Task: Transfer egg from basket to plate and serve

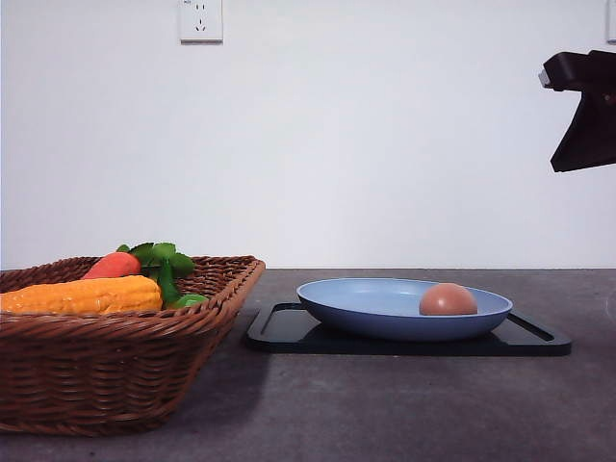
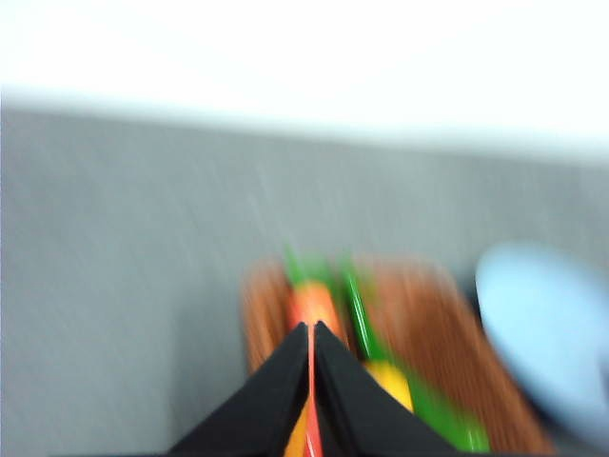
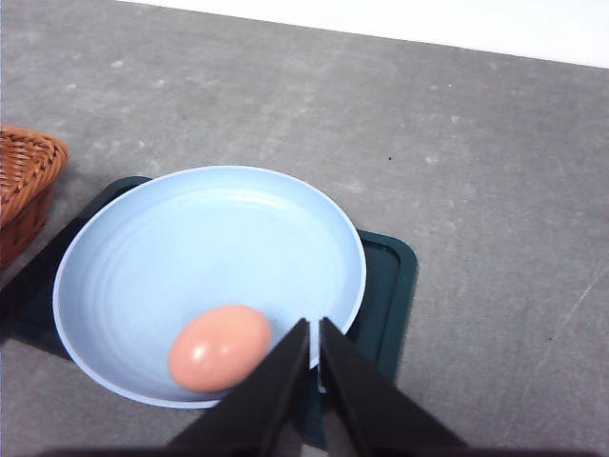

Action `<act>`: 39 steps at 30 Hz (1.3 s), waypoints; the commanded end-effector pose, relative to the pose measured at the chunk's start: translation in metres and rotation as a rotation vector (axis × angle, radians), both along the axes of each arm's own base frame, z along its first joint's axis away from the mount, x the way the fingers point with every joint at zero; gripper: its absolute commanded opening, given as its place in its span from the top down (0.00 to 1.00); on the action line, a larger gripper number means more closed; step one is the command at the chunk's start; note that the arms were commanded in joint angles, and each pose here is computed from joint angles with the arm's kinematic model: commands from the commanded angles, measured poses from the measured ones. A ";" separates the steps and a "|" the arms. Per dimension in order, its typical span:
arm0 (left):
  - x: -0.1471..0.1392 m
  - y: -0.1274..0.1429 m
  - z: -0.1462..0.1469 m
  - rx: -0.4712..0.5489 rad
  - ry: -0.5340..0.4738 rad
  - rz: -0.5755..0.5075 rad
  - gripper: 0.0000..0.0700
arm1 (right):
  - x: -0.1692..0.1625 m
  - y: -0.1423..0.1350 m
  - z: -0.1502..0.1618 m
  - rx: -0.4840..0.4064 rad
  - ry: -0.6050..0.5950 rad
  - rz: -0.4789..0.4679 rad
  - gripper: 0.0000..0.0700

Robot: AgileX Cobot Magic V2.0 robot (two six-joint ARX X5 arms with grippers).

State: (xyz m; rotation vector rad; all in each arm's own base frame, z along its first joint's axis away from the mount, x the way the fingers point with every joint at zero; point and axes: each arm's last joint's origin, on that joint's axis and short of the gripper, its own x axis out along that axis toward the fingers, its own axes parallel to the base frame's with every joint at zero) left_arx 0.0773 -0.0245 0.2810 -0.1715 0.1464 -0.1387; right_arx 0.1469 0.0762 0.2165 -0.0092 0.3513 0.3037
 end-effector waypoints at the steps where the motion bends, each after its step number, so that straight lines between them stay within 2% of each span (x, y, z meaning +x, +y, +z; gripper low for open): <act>1: -0.001 0.004 -0.004 0.005 -0.048 0.044 1.00 | 0.001 0.001 0.003 0.022 -0.007 -0.002 1.00; 7: 0.003 0.018 -0.035 -0.019 -0.160 0.229 1.00 | 0.001 0.001 0.003 0.022 -0.007 -0.002 1.00; 15: 0.014 0.027 -0.095 -0.003 -0.084 0.341 1.00 | 0.001 0.001 0.003 0.022 -0.007 -0.002 1.00; 22: 0.017 0.027 -0.121 -0.017 -0.019 0.346 1.00 | 0.001 0.001 0.003 0.022 -0.007 -0.002 1.00; 28: 0.018 0.026 -0.133 -0.011 0.051 0.284 1.00 | 0.001 0.001 0.003 0.022 -0.007 -0.002 1.00; 39: 0.018 0.025 -0.133 -0.014 0.049 0.275 1.00 | 0.001 0.001 0.003 0.022 -0.007 -0.002 1.00</act>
